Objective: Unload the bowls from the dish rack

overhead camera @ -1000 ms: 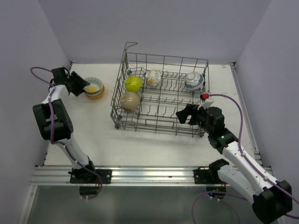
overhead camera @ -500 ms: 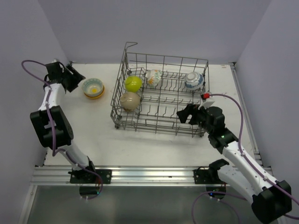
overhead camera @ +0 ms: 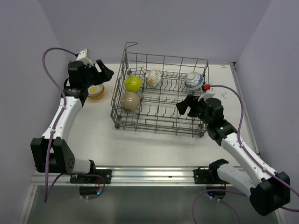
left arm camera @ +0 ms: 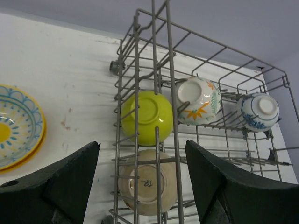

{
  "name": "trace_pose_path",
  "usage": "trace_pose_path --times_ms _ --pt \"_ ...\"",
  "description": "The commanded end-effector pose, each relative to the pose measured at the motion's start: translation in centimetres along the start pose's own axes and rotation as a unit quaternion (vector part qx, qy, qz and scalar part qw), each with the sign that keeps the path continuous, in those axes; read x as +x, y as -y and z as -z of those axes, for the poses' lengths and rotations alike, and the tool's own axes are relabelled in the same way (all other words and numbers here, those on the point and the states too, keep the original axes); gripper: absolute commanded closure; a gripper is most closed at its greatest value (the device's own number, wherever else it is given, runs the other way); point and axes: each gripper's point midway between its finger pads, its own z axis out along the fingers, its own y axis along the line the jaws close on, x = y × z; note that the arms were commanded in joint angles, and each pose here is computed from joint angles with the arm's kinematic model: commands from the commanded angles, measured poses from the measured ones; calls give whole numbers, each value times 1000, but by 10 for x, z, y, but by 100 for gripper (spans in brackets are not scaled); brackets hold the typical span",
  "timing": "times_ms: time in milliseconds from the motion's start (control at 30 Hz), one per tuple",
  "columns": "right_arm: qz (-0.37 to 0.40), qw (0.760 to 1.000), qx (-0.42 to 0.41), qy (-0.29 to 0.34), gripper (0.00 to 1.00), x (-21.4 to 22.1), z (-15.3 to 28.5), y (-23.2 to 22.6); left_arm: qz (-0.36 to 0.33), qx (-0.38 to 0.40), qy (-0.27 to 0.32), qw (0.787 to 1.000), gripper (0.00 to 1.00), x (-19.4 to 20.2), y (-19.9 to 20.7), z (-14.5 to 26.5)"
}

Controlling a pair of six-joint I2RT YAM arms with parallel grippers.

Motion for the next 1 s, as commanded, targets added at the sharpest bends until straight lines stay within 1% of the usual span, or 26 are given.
trace_pose_path --times_ms 0,67,100,167,200,233,267,300,333,367,400,467,500,633,700,767,800,967 --pt "-31 998 13 53 17 -47 -9 -10 -31 53 -14 998 21 17 23 -7" --pt "-40 998 22 45 17 -49 -20 -8 -36 82 -20 996 21 26 42 -6" --pt "-47 997 22 56 17 -63 -23 -12 -42 89 -23 995 21 31 47 -7" --pt "-55 997 32 47 17 -66 -37 -9 -73 104 -38 991 21 50 60 -10" --pt "-61 995 21 70 18 -88 -41 -17 -79 105 -48 990 21 60 61 -12" --pt "-64 996 12 66 20 -92 -46 -21 -77 105 -59 990 21 71 61 -13" --pt "-69 996 24 48 23 -85 -65 -13 -65 123 -72 988 21 78 68 -11" --pt "-73 996 0 50 25 -99 -71 -27 -67 137 -71 986 20 78 72 -11" --pt "-76 996 -19 29 27 -94 -82 -34 -69 143 -74 985 20 79 74 -11" --pt "-82 996 -19 -1 28 -79 -103 -31 -71 135 -68 986 20 75 72 -14" --pt "-90 995 -37 -2 29 -87 -115 -40 -71 126 -78 986 19 79 68 -16" --pt "-100 992 -61 -37 30 -76 -135 -48 -76 123 -75 987 19 77 67 -14" --pt "-110 990 -60 -57 32 -66 -156 -46 -76 124 -73 987 18 77 66 -14" --pt "-117 989 -61 -73 33 -57 -189 -42 -66 150 -79 983 18 81 75 -10" --pt "-116 989 -66 -69 33 -63 -197 -44 -59 160 -89 981 18 86 78 -9" --pt "-118 988 -62 -77 32 -55 -206 -40 -51 166 -96 980 18 88 80 -8" --pt "-116 988 -66 -73 32 -58 -209 -42 -54 178 -83 979 18 83 85 -9" --pt "-121 987 -69 -83 31 -50 -223 -39 -45 189 -85 977 17 84 89 -7"
